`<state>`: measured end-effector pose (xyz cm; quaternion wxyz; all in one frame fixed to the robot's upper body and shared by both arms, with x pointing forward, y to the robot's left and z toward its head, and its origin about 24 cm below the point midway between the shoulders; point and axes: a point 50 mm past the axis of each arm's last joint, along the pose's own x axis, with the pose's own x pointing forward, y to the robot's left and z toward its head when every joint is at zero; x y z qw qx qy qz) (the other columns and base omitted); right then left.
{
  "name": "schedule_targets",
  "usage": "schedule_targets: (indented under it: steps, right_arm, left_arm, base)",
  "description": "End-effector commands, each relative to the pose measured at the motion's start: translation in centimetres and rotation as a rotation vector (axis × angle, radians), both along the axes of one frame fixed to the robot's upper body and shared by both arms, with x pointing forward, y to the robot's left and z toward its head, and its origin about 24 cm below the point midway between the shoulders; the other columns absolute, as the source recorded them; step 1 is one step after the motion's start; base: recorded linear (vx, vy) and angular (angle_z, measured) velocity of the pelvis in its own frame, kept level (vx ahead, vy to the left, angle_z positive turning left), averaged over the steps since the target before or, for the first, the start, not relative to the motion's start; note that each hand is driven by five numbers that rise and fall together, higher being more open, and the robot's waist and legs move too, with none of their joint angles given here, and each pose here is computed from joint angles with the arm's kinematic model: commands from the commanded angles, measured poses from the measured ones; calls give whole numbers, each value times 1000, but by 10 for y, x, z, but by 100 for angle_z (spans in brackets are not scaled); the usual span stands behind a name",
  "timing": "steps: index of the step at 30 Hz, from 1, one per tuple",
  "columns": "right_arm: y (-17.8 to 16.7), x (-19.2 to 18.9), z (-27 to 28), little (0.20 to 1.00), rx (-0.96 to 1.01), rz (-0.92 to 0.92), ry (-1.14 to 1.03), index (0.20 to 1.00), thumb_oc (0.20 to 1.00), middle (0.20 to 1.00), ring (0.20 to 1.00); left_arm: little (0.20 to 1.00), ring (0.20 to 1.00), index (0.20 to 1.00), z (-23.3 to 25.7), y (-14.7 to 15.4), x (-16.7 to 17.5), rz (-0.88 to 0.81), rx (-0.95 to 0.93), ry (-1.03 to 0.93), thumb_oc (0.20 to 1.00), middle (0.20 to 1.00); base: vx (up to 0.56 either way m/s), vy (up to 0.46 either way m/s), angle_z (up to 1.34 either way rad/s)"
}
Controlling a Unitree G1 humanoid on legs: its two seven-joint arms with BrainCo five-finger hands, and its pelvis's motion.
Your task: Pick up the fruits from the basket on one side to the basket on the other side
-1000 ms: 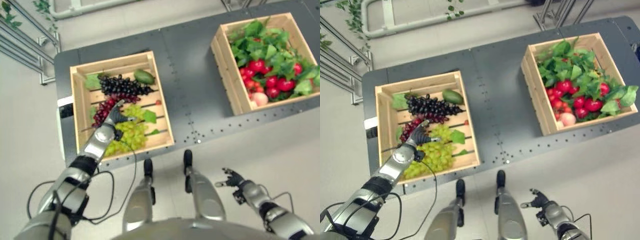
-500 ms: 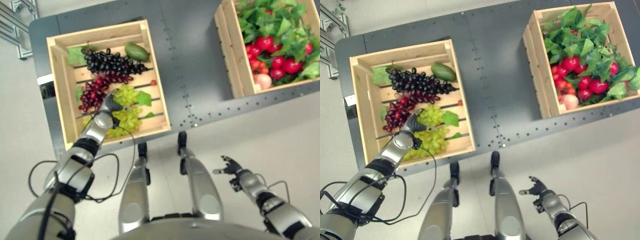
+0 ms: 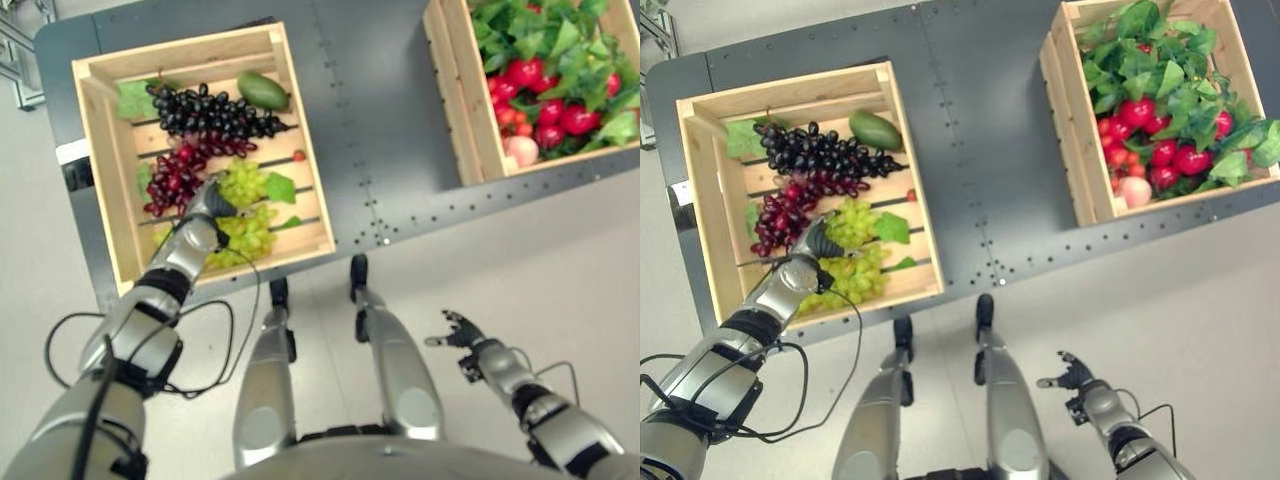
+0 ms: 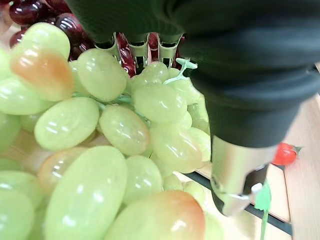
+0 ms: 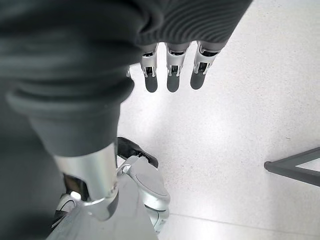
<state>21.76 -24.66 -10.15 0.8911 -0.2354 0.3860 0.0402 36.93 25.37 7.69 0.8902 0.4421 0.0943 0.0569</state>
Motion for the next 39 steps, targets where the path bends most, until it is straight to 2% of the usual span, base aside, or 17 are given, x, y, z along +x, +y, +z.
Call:
schedule_targets:
  steps: [1,19,26,27,28,39]
  right_arm:
    - [-7,-8,1,1000,-1,13,-13,1000,1000,1000,1000]
    - [7,5,16,1000,43,114,-106,1000,1000,1000,1000]
    - [7,4,18,1000,48,121,-125,1000,1000,1000,1000]
    - [6,4,19,1000,48,120,-126,1000,1000,1000,1000]
    - [6,5,20,1000,48,123,-131,1000,1000,1000,1000]
    - [6,6,22,1000,55,119,-146,1000,1000,1000,1000]
  left_arm:
    - [1000,1000,1000,-21,29,-19,88,62,98,1000,1000]
    - [1000,1000,1000,-25,47,-24,206,40,122,1000,1000]
    - [1000,1000,1000,-25,44,-23,202,33,113,1000,1000]
    - [702,702,702,-26,43,-23,199,28,116,702,702]
    - [200,200,200,-27,42,-23,195,26,116,200,200]
    - [200,200,200,-39,42,-31,200,22,147,200,200]
  base:
    - [-20,2,-5]
    - [2,-18,-8]
    - [28,-29,-17]
    - [18,1,-4]
    - [24,-6,-12]
    - [15,6,-1]
